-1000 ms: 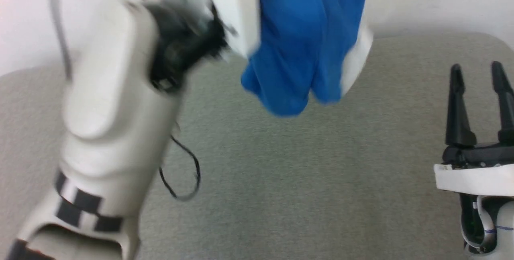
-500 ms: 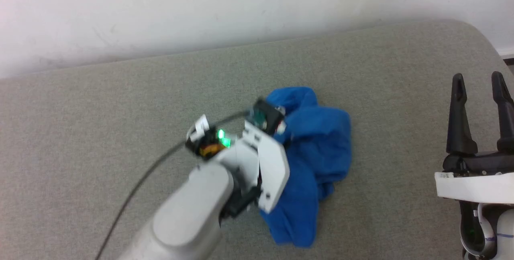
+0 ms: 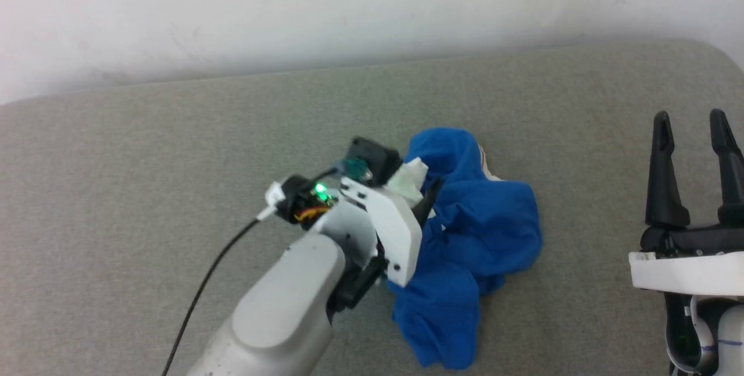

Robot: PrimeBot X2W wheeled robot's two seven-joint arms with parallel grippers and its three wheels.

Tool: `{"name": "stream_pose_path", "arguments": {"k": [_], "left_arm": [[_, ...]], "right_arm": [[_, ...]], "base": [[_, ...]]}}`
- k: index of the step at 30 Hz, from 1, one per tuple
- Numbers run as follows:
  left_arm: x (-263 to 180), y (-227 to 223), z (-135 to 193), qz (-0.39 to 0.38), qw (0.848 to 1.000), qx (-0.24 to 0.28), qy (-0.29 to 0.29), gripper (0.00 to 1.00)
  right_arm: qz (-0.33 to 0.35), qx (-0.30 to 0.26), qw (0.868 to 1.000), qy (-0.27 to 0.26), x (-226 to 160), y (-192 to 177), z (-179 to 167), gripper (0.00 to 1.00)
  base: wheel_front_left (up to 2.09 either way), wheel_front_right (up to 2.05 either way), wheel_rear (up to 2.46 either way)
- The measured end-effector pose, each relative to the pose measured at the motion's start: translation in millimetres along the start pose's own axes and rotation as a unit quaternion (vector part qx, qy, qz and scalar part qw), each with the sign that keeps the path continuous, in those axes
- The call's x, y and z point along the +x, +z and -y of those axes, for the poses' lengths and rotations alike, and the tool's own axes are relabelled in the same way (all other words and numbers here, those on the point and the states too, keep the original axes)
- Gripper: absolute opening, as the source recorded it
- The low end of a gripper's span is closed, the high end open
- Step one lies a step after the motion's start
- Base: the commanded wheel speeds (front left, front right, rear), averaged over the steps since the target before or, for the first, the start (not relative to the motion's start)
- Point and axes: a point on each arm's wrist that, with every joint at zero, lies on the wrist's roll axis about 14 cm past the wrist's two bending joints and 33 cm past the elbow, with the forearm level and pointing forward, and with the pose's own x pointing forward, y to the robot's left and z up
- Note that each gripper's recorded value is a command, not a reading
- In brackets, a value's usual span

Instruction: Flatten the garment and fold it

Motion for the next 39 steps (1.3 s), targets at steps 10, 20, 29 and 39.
{"name": "stream_pose_path", "arguments": {"k": [10,20,29,39], "left_arm": [[-90,109,-66,0.269,0.955,-0.035,0.12,1.0],[-166,66,-116,0.345,0.902,-0.074,0.247,1.0],[-185,13,-111,0.293,0.909,-0.056,0.292,1.0],[-194,11,-114,0.303,0.898,-0.053,0.314,1.0]], "right_arm": [[0.0,0.009,1.0,0.013,-11,6,-10,1.0],[-0.031,0.012,0.999,-0.002,-31,-7,-1,1.0],[-0.05,0.025,0.998,-0.003,-40,-20,-3,1.0],[-0.069,0.019,0.996,0.043,-21,-31,-32,1.0]], "base": [[0.0,0.0,0.0],[0.0,0.0,0.0],[0.0,0.0,0.0],[0.0,0.0,0.0]]}}
